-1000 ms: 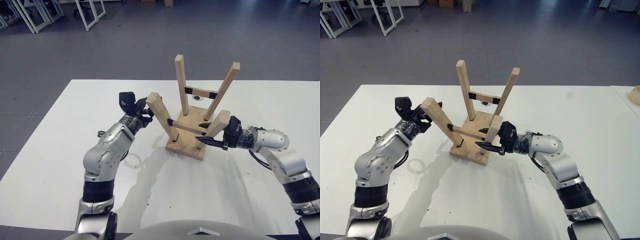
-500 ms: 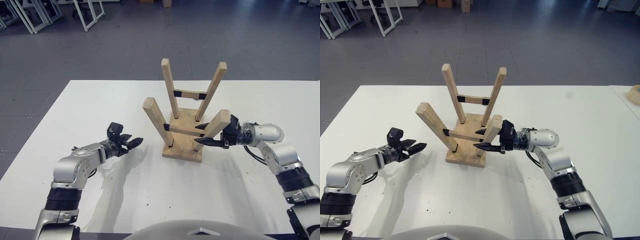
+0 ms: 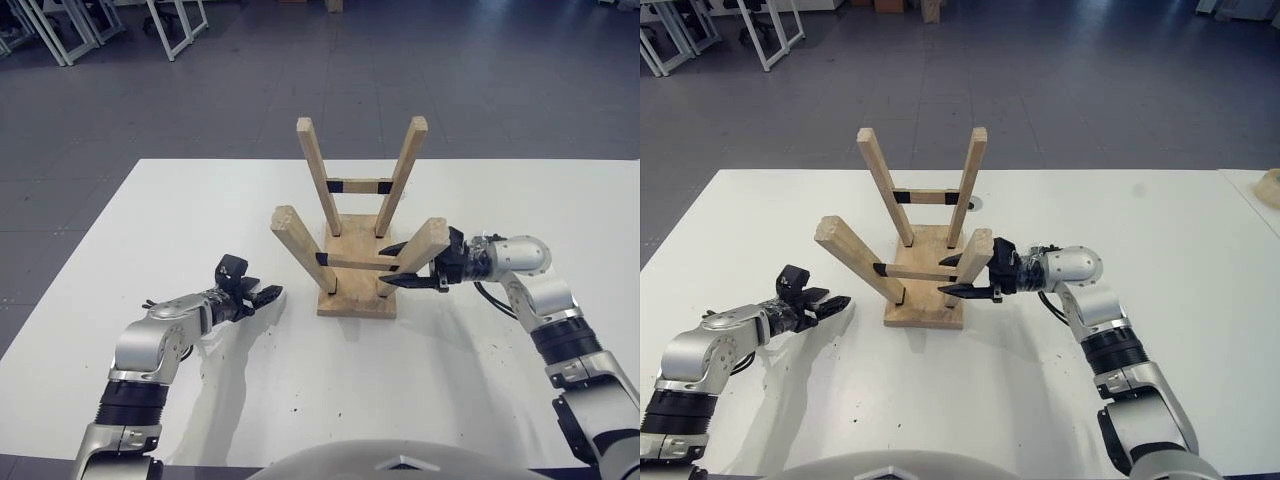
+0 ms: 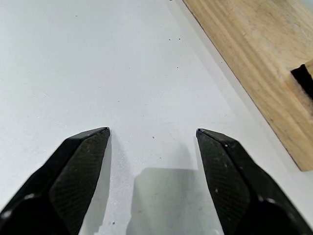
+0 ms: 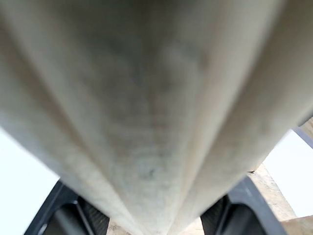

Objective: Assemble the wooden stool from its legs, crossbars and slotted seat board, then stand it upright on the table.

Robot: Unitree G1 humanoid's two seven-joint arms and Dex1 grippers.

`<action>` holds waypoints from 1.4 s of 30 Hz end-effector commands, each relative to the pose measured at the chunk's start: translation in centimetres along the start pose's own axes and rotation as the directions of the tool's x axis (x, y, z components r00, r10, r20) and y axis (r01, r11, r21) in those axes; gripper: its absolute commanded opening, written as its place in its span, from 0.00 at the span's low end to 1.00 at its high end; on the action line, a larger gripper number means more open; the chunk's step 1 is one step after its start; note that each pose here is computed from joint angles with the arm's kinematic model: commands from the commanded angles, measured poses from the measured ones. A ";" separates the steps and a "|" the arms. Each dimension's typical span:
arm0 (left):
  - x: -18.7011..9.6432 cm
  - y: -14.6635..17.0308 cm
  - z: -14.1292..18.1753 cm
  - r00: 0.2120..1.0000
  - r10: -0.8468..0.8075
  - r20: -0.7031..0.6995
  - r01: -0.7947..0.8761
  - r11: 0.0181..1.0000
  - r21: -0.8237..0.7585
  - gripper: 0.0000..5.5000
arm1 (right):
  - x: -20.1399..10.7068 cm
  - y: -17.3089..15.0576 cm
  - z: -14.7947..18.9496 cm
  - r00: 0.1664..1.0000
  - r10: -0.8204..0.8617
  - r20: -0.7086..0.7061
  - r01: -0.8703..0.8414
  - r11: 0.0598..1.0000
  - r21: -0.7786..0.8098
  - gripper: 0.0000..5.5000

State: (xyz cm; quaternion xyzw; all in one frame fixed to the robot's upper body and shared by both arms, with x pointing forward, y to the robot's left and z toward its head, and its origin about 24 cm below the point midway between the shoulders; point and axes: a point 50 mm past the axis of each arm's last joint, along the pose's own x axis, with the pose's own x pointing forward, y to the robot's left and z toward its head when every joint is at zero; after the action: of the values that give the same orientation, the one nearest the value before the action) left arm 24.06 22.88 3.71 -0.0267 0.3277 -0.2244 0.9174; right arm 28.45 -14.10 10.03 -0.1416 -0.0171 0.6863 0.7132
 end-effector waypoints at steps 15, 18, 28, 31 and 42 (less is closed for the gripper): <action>-1.1 0.8 2.8 0.972 0.209 0.111 -0.213 0.977 0.026 0.59 | -8.2 2.7 -4.5 0.878 -0.015 -0.478 0.057 0.996 0.074 0.88; -4.0 -0.6 11.4 0.836 0.289 0.467 -0.282 0.956 -0.086 0.59 | -8.1 3.3 -6.3 0.819 -0.320 -0.477 0.395 0.916 0.064 0.88; -8.3 -10.7 18.2 0.770 -0.153 0.619 0.090 0.987 0.132 0.75 | -3.6 8.0 -7.7 0.719 -0.496 -0.487 0.652 0.723 0.227 0.89; -8.3 -11.6 18.6 0.756 -0.212 0.620 0.158 0.977 0.142 0.75 | -3.3 7.9 -7.6 0.716 -0.500 -0.487 0.658 0.717 0.232 0.89; -5.0 -12.1 14.3 0.813 -0.262 0.520 0.330 0.943 -0.040 0.75 | -3.0 7.1 -7.3 0.711 -0.518 -0.475 0.665 0.715 0.217 0.89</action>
State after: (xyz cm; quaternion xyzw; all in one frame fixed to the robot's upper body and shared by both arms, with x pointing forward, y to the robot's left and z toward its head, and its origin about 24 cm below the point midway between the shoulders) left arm 25.08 13.53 24.75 -0.1916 -0.0156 -0.3319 0.9235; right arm 22.92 -18.06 2.32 -0.1191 0.1909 0.3689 0.9018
